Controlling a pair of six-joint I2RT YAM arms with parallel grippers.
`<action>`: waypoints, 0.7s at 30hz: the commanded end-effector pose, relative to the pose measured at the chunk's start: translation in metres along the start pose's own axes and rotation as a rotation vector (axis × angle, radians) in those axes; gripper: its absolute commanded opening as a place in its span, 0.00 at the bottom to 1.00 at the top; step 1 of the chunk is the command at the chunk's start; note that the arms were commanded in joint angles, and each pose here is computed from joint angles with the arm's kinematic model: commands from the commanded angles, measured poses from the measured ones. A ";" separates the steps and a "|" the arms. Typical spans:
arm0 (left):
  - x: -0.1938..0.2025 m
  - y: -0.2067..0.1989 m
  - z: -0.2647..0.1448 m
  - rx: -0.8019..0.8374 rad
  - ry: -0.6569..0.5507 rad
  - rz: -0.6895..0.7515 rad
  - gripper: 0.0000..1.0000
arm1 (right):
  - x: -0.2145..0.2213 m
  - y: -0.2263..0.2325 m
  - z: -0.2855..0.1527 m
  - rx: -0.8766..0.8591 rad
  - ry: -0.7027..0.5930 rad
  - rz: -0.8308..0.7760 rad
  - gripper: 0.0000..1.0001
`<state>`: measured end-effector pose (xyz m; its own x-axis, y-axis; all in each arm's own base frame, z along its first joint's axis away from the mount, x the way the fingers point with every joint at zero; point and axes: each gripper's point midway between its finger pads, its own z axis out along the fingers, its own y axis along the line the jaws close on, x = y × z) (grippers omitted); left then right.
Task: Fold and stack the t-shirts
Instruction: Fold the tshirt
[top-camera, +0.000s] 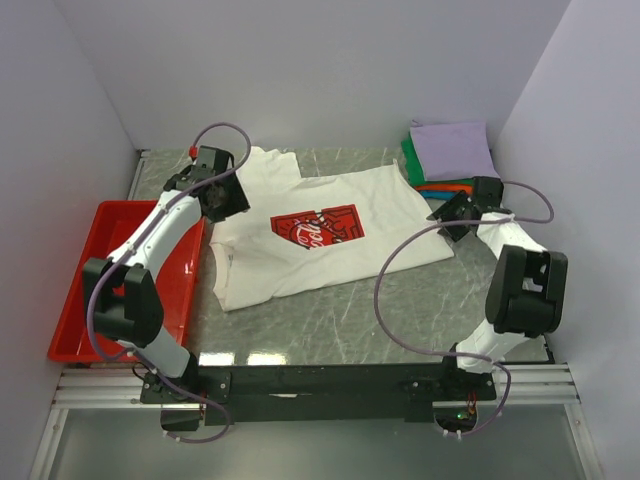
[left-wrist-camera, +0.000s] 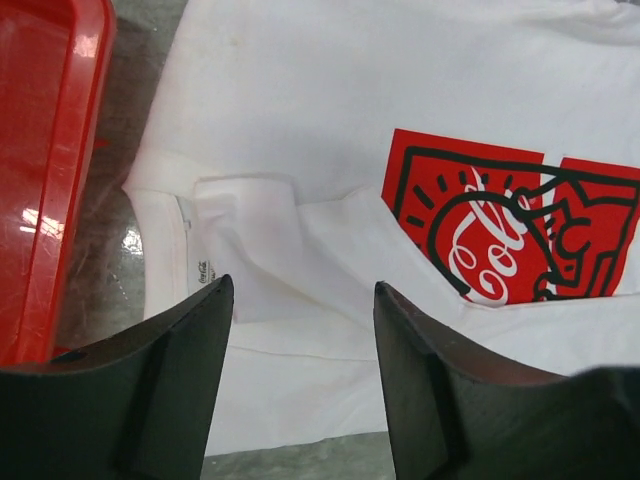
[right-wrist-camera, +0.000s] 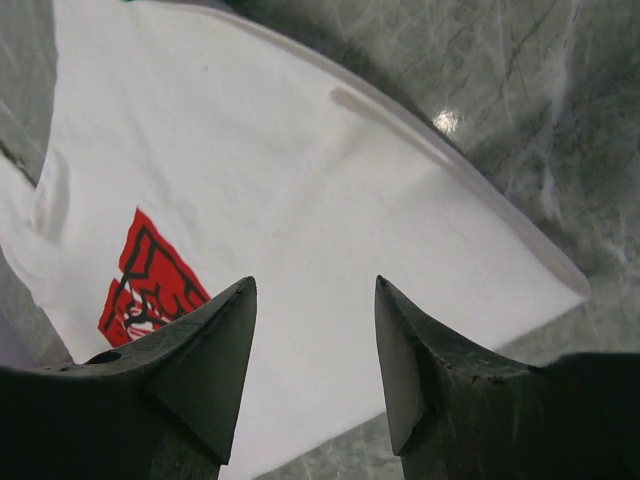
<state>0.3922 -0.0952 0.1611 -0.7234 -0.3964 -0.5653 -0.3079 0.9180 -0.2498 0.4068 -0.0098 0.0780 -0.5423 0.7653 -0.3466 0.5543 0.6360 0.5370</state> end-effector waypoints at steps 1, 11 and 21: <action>-0.021 -0.015 -0.021 0.074 -0.069 -0.038 0.65 | 0.004 0.011 -0.031 -0.050 -0.051 -0.050 0.58; 0.056 0.039 -0.041 -0.009 -0.029 -0.346 0.71 | 0.057 -0.025 -0.047 -0.065 -0.017 -0.043 0.52; 0.147 0.066 -0.042 -0.097 -0.004 -0.466 0.67 | 0.073 -0.061 -0.048 0.060 -0.075 -0.036 0.51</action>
<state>0.2447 -0.0928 0.0947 -0.5876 -0.6949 -0.4145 -0.5907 0.7185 -0.3671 0.3013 0.0151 0.0592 -0.5638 0.7334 -0.3798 0.5400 0.6753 0.5023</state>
